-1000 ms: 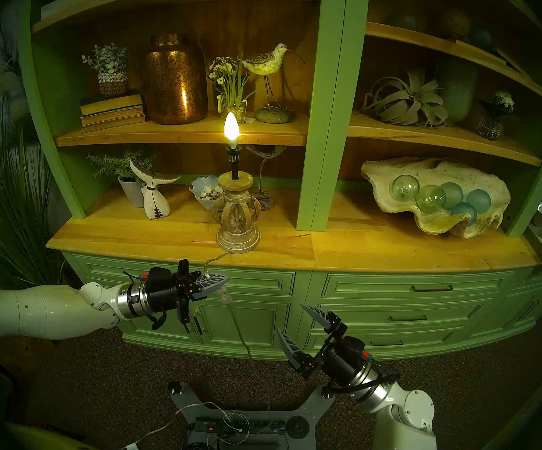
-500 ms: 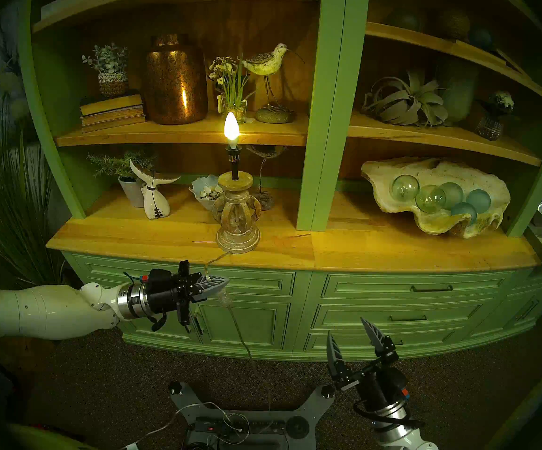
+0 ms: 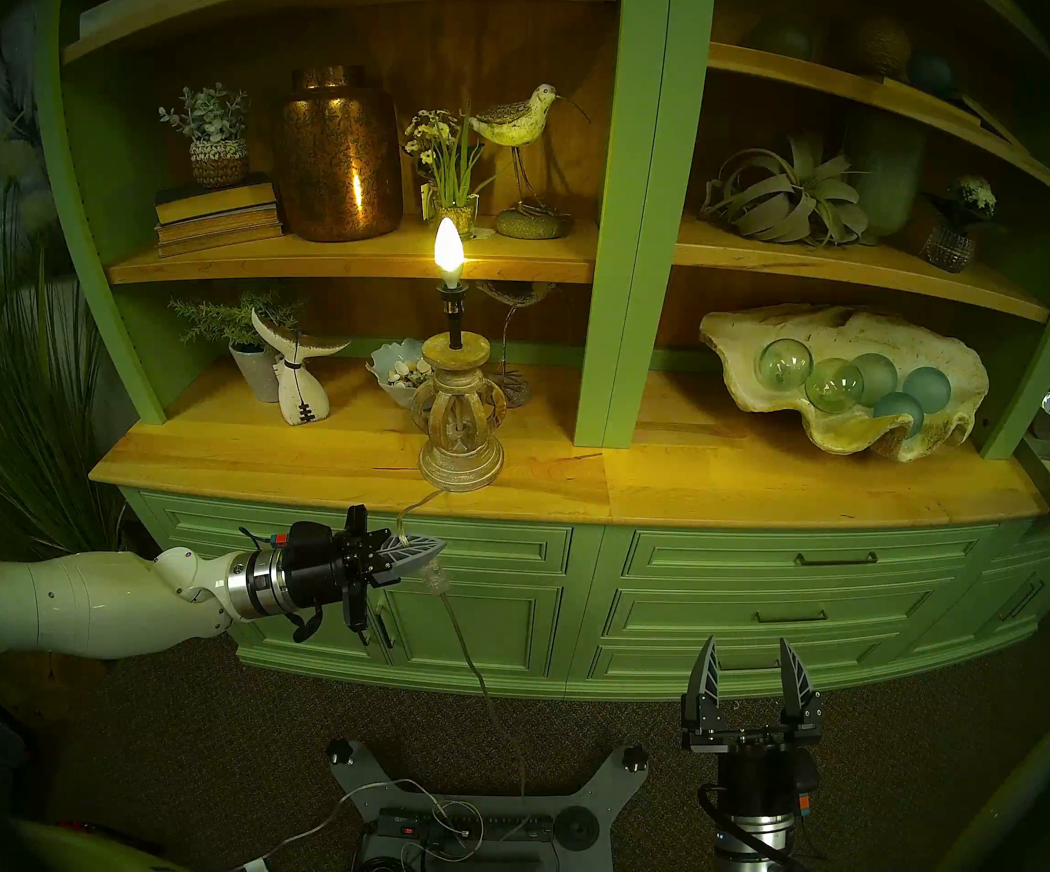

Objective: Grab cable and switch light on

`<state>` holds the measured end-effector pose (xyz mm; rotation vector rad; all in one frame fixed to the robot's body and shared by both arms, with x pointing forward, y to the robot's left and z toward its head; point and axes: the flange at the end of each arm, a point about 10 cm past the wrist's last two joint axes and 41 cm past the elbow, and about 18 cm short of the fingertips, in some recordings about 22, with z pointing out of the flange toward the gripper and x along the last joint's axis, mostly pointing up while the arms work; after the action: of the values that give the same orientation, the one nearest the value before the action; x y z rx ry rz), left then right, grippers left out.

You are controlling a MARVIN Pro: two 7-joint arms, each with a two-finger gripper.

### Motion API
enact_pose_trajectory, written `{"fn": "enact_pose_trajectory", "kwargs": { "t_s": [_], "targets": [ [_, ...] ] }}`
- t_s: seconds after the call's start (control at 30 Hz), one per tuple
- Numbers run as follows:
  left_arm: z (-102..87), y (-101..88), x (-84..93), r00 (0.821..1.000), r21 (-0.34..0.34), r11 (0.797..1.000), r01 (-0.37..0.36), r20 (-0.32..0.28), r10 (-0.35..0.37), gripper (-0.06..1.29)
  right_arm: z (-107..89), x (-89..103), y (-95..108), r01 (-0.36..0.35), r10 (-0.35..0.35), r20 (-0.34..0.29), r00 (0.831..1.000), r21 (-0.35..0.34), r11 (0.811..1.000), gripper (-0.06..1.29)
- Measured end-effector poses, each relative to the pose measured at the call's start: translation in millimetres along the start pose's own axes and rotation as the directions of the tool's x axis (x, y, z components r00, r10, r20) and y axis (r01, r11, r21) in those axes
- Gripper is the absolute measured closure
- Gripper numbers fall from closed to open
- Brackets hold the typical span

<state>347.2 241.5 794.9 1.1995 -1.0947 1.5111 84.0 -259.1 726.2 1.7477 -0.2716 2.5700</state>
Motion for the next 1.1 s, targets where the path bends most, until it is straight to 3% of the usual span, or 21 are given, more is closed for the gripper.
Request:
{"fn": "enact_pose_trajectory", "kwargs": {
  "t_s": [0.5, 0.57, 0.6, 0.63, 0.9, 1.1],
  "targets": [
    [1.1, 2.8, -0.9, 0.999, -0.025, 0.999, 0.027, 0.018, -0.026, 1.25, -5.1, -9.2, -2.1, -0.015, 0.015, -0.003, 1.0, -0.049, 0.999, -0.01],
    [0.4, 7.3, -4.0, 0.998, -0.048, 0.997, 0.055, 0.038, -0.054, 0.86, -4.9, -9.5, -2.0, -0.016, 0.016, -0.004, 1.0, -0.05, 0.999, -0.01],
    [-0.9, 11.3, -7.1, 0.996, -0.061, 0.995, 0.079, 0.053, -0.076, 0.17, -4.8, -9.7, -2.0, -0.016, 0.016, -0.004, 1.0, -0.05, 0.999, -0.01],
    [-1.9, 13.7, -9.0, 0.994, -0.065, 0.994, 0.093, 0.061, -0.089, 0.0, -4.7, -9.8, -2.0, -0.017, 0.017, -0.004, 1.0, -0.05, 0.999, -0.01],
    [-27.2, 44.4, -36.1, 0.956, -0.031, 0.967, 0.253, 0.159, -0.245, -0.02, -4.4, -10.5, -1.7, -0.018, 0.018, -0.006, 1.0, -0.052, 0.998, -0.01],
    [-59.1, 46.7, -54.1, 0.925, 0.133, 0.948, 0.289, 0.214, -0.313, -0.02, -4.5, -10.9, -1.5, -0.019, 0.019, -0.006, 1.0, -0.054, 0.998, -0.01]
  ]
}}
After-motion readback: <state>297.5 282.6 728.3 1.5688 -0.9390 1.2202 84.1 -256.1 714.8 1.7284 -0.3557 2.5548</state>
